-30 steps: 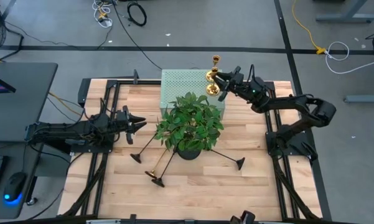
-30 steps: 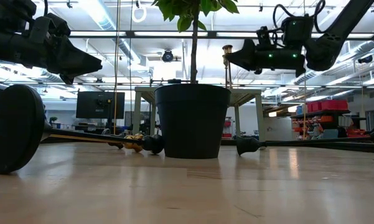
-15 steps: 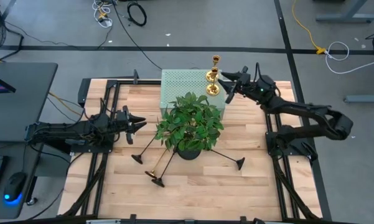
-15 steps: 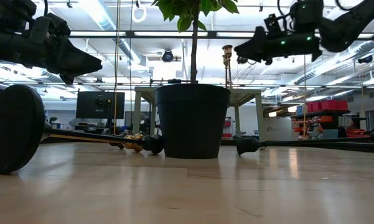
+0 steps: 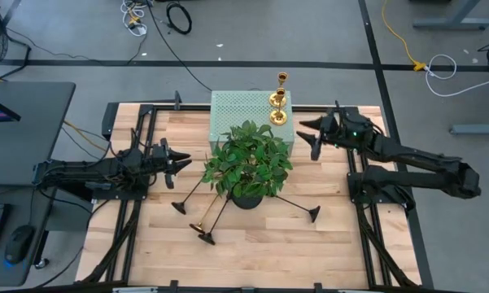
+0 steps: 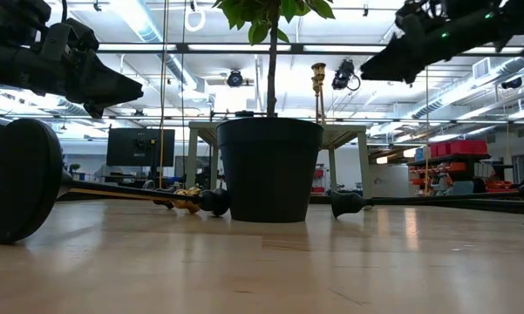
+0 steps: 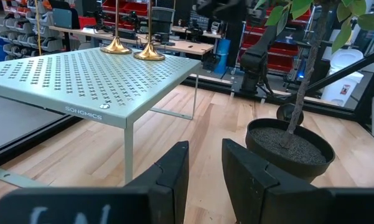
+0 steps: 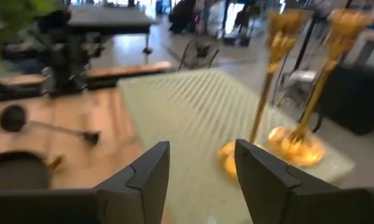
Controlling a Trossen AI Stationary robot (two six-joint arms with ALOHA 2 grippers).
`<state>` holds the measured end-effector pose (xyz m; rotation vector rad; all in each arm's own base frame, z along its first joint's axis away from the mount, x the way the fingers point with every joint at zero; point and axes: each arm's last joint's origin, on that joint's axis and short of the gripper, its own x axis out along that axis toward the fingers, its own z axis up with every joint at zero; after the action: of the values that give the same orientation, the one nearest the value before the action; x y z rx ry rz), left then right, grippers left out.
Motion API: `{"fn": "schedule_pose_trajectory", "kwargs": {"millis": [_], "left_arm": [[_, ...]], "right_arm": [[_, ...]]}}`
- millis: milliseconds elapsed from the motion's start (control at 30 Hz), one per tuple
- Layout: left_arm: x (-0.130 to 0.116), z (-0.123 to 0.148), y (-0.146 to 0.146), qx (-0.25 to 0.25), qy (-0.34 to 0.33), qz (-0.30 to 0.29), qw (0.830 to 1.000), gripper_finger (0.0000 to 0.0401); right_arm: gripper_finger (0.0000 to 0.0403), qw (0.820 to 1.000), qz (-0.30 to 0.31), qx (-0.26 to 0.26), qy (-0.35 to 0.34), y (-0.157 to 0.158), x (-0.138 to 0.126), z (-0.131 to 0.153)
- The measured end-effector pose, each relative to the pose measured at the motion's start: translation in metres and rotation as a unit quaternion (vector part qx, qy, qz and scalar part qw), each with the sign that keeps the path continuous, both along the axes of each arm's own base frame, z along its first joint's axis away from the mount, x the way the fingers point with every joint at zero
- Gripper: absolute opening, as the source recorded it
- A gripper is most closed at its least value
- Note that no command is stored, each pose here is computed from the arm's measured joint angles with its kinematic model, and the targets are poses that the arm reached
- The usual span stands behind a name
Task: Pick & Place candle stick holders
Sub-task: Put the right black candle holder on the shelf
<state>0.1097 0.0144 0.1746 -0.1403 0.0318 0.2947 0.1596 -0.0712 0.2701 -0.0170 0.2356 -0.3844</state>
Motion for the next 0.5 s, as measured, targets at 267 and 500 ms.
{"fn": "schedule_pose_trajectory", "kwargs": {"millis": [267, 500], "left_arm": [[0.000, 0.000, 0.000, -0.002, -0.001, 0.000, 1.000, 0.0099], [0.000, 0.000, 0.000, -0.004, -0.001, 0.000, 1.000, 0.0099]], "right_arm": [[0.0175, 0.993, 0.059, 0.070, 0.077, 0.042, 0.002, 0.005], [0.0153, 0.967, 0.099, 0.161, 0.169, 0.075, 0.004, 0.005]]}}
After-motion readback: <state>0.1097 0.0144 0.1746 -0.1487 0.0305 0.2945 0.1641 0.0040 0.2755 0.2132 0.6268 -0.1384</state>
